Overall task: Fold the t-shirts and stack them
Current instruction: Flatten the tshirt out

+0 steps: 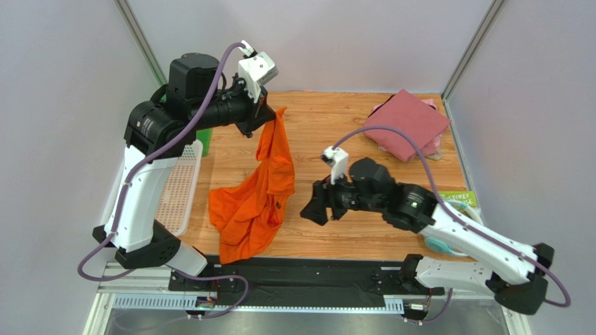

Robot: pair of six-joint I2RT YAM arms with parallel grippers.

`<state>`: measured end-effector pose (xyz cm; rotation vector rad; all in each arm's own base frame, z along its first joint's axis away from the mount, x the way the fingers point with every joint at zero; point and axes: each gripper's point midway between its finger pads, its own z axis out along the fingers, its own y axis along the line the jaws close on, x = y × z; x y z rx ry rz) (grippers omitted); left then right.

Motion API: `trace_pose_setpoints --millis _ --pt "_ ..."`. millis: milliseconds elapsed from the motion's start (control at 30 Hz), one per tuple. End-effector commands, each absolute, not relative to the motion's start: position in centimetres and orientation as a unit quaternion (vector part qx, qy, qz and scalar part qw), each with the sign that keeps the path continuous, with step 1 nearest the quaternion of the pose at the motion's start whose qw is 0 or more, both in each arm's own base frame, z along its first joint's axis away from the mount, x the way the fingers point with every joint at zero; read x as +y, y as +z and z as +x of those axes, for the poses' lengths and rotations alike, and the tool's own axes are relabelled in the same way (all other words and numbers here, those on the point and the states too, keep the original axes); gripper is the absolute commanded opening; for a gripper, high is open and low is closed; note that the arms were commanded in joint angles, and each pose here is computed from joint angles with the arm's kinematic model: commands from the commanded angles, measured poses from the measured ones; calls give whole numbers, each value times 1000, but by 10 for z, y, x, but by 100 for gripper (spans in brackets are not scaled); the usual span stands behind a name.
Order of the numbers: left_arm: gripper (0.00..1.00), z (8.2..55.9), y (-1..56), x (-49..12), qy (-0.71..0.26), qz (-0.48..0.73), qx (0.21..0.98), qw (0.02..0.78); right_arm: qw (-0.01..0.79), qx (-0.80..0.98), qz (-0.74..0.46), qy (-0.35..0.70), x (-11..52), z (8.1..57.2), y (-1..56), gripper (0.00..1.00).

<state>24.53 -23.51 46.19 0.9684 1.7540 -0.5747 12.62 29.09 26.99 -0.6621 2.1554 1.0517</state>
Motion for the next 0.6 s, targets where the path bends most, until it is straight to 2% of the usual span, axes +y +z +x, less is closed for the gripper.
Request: trace_pose_setpoints --millis 0,100,300,400,567 --pt "0 231 499 -221 -232 392 692 560 364 816 -262 364 319 145 266 71" --pt "0 226 501 -216 -230 394 688 564 369 815 -265 361 328 150 262 72" --pt "0 220 502 -213 -232 395 686 566 434 815 -260 282 315 183 267 75" --pt "0 217 501 -212 -233 397 686 564 457 810 -271 249 308 194 269 81" --pt "0 216 498 -212 -234 397 688 560 450 796 -296 276 324 189 276 81"
